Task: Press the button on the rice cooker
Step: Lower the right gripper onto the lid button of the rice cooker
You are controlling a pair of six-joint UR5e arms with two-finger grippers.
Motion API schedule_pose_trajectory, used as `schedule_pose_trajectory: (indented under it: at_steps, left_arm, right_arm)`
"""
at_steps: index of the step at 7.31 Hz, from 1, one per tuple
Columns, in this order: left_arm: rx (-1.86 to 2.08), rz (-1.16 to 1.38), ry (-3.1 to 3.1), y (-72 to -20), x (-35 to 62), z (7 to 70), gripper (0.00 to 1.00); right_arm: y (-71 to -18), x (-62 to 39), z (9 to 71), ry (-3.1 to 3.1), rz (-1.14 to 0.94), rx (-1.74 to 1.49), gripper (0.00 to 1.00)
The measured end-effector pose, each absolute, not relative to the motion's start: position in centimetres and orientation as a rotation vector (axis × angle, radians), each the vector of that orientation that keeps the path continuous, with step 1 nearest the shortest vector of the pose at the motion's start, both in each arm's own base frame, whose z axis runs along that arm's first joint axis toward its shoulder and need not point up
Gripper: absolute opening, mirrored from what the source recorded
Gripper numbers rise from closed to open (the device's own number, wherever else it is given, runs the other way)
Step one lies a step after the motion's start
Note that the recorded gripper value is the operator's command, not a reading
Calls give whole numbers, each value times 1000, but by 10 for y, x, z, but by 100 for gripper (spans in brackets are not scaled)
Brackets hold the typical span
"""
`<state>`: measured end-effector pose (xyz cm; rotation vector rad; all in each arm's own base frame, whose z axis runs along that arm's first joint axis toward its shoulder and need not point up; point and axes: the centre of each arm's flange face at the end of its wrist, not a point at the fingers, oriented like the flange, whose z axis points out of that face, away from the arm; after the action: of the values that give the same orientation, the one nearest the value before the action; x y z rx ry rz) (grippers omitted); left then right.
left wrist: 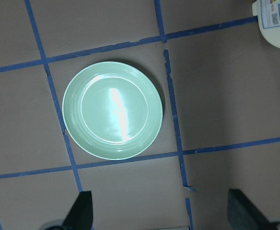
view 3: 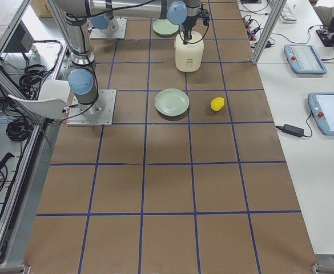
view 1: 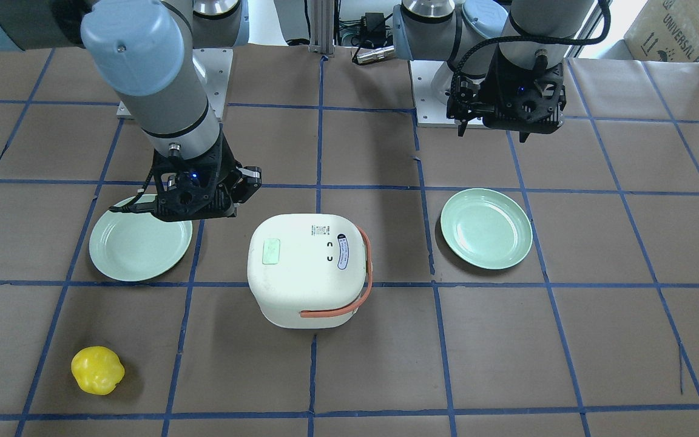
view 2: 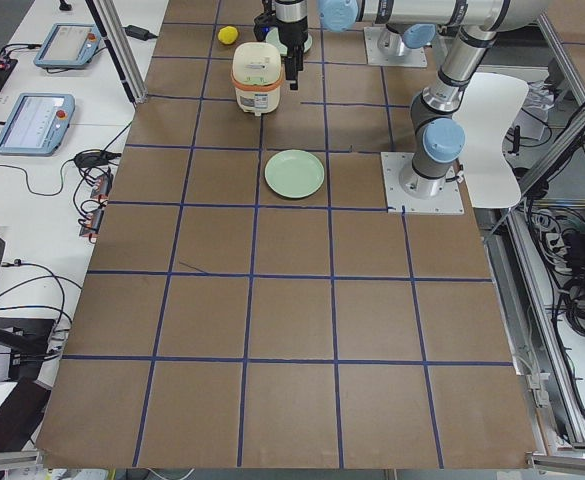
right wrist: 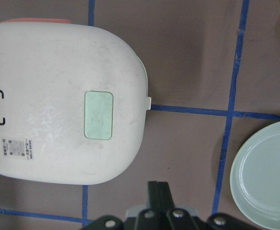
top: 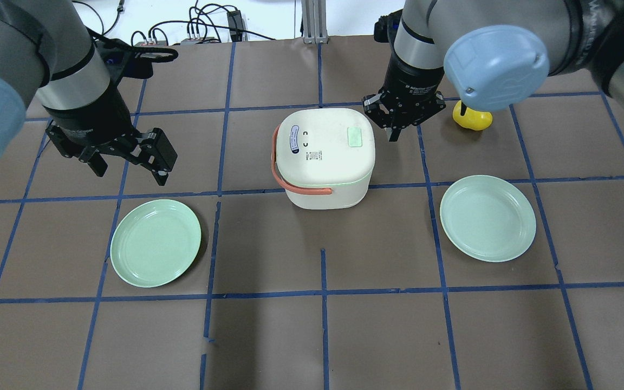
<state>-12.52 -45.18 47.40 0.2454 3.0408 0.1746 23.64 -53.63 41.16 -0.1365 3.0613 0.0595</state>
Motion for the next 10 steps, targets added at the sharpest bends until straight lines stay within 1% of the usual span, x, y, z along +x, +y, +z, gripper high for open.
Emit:
schedule_pose_trajectory:
  at_steps: [5, 10]
  left_arm:
    - [245, 177, 3041, -452, -125, 474, 100]
    - [246, 176, 3041, -452, -125, 474, 100]
  right_arm:
    - [-551, 264, 382, 3065, 62, -173, 6]
    - [-560, 283, 374, 3076, 63, -222, 6]
